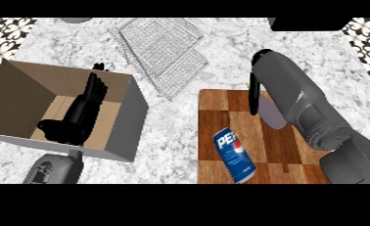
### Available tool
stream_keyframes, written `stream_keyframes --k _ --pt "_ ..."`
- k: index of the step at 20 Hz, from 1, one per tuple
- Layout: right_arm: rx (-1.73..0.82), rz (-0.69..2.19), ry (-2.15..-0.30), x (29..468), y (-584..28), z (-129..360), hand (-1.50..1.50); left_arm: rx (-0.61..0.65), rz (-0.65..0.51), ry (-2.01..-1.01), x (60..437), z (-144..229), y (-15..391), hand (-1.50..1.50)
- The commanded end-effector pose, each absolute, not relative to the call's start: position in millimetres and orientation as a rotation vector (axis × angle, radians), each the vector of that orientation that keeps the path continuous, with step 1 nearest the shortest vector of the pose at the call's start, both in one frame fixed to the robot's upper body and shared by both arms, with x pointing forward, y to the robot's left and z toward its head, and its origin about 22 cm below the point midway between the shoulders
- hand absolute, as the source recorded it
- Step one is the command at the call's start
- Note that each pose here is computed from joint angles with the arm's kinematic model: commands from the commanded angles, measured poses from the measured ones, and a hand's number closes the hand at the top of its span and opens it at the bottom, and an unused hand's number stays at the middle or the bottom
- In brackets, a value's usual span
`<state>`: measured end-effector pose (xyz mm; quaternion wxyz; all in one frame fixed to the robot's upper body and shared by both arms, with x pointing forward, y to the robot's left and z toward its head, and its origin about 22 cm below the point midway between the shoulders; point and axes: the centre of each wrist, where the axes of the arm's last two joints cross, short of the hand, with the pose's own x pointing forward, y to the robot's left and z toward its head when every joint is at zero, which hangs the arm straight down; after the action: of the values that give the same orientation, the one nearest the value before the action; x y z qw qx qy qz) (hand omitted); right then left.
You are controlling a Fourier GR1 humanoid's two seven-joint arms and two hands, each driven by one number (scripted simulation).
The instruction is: Pick the eggplant from the cutting board and place it in the tiered basket
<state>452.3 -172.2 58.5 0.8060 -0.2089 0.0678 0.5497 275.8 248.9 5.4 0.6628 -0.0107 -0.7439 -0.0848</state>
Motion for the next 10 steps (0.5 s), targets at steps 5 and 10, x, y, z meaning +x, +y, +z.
stream_keyframes --k 5,10 --pt "-0.457 1.152 0.219 440 -179 30 -1.5 -0.07 -0.224 -1.536 274 -10 239 0.0" --pt "-0.449 1.105 0.01 435 -162 25 1.5 -0.08 -0.216 -1.515 264 -21 257 0.0"
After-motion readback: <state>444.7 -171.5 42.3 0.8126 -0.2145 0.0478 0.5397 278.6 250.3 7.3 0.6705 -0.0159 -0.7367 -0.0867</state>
